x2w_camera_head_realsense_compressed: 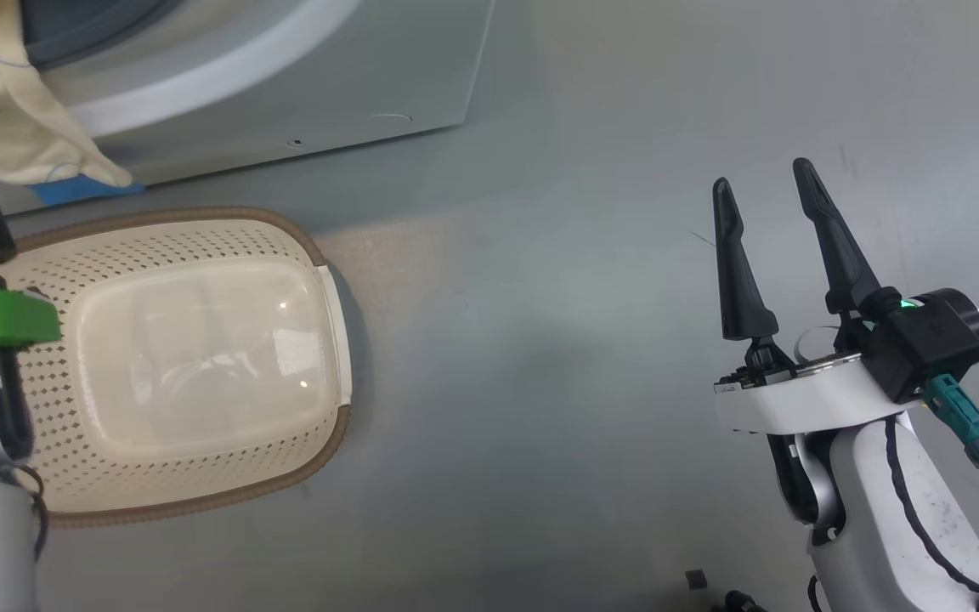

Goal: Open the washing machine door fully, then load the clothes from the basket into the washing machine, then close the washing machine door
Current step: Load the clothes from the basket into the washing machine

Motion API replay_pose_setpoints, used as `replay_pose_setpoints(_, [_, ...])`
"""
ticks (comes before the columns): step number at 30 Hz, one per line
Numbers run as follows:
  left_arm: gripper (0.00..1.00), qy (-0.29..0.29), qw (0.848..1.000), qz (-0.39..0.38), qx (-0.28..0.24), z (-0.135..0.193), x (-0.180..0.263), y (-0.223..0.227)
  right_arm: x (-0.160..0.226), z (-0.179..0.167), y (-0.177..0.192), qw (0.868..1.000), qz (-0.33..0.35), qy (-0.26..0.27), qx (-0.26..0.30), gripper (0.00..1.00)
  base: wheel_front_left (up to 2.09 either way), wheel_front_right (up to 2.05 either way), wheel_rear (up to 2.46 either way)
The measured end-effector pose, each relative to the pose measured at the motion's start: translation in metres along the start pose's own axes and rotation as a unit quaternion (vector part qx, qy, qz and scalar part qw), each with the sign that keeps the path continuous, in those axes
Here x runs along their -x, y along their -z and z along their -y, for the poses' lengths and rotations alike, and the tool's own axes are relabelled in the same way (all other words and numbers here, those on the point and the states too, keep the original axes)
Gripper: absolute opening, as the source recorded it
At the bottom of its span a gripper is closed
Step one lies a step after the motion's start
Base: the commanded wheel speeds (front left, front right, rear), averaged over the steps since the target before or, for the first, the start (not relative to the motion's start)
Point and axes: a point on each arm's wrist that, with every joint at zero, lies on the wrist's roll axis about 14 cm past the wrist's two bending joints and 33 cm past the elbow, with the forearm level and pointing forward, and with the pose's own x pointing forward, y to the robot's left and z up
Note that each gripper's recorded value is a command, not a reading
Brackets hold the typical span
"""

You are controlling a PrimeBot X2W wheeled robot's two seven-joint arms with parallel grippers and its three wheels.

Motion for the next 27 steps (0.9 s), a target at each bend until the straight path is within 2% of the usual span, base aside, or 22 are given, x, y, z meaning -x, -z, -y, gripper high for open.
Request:
replay_pose_setpoints(15, [1.0,-0.016,0.999,-0.025,0.033,0.011,0.074,-0.003,0.009,-0.024,-0.012,0.999,0.009,-0.042,0.004,1.0,0.0,0.0,0.0])
replay_pose_setpoints(27, [1.0,-0.008,0.999,-0.036,0.019,0.014,0.11,-0.007,0.021,-0.03,-0.026,0.999,0.022,-0.049,0.006,1.0,0.0,0.0,0.0])
